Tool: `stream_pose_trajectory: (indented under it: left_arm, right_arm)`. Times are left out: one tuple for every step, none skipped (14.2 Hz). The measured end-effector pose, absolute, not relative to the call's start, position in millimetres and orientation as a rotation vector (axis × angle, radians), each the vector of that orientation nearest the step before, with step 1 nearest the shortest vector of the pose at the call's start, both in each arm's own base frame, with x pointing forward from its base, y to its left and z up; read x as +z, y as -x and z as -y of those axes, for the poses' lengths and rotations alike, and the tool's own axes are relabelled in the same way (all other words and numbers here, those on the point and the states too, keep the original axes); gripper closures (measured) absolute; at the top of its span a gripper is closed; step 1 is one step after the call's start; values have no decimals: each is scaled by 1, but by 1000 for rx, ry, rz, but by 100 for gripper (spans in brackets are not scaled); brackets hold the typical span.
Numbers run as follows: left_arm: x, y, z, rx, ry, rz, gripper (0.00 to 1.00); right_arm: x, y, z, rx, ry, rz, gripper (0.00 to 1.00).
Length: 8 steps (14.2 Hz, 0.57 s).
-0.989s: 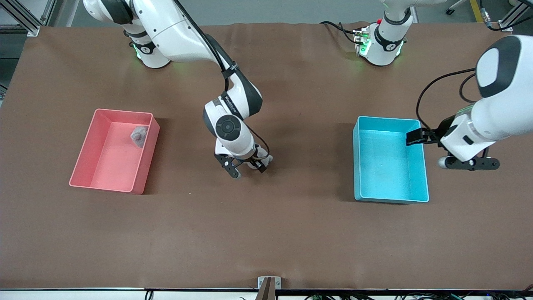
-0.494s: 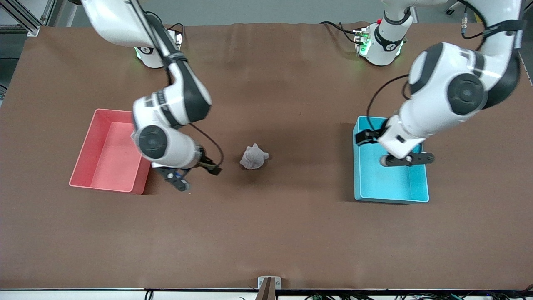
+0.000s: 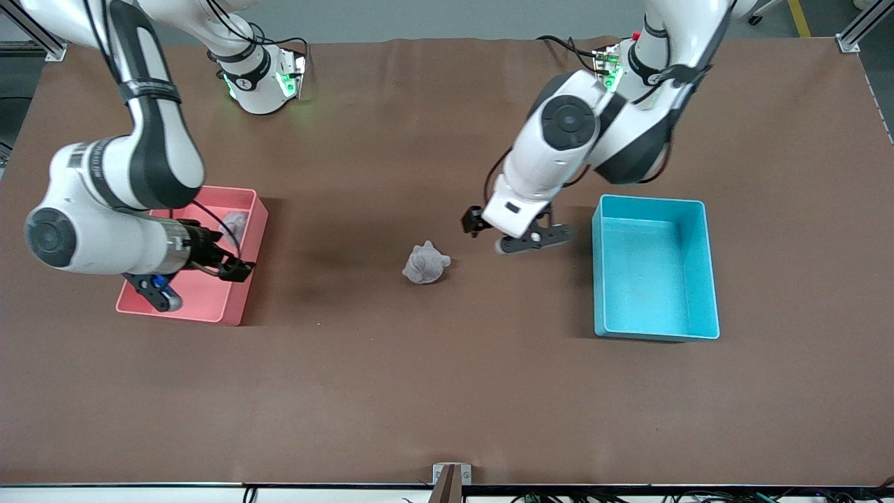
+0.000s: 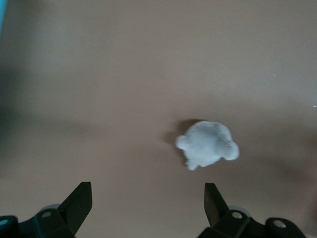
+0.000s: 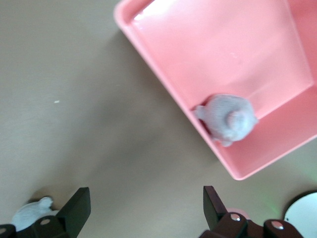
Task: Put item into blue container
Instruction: 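Lower the left gripper onto the plush while the right gripper reaches the pink box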
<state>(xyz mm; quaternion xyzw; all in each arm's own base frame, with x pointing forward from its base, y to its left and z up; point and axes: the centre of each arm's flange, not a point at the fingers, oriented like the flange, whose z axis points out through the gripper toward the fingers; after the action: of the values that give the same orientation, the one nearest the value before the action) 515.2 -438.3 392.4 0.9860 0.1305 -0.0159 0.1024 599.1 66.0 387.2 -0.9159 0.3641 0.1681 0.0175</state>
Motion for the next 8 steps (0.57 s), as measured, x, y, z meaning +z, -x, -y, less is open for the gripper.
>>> stream_pose_trajectory:
  left_arm:
    - [381,-514,447,-42,-2901,-382,0]
    - [371,-514,452,-35,-2894,-377,0]
    - [365,-515,455,-19,-2888,-382,0]
    - [361,-517,459,4,-2881,-398,0]
    - [358,-517,464,23,-2876,-414,0]
    - [355,-515,471,38,-2870,-424,0]
    - [351,-512,479,53,-2858,-428,0]
    - [347,-510,487,70,-2837,-431,0]
  right_arm:
    - [381,-590,-57,531,2843,-1152,0]
    - [373,-582,-48,540,2837,-1176,0]
    - [363,-576,-36,546,2823,-1209,0]
    - [350,-570,-23,551,2807,-1245,0]
    - [335,-563,-13,549,2794,-1275,0]
    - [320,-555,-7,545,2786,-1296,0]
    - [306,-546,-3,547,2783,-1308,0]
    - [295,-538,1,557,2784,-1309,0]
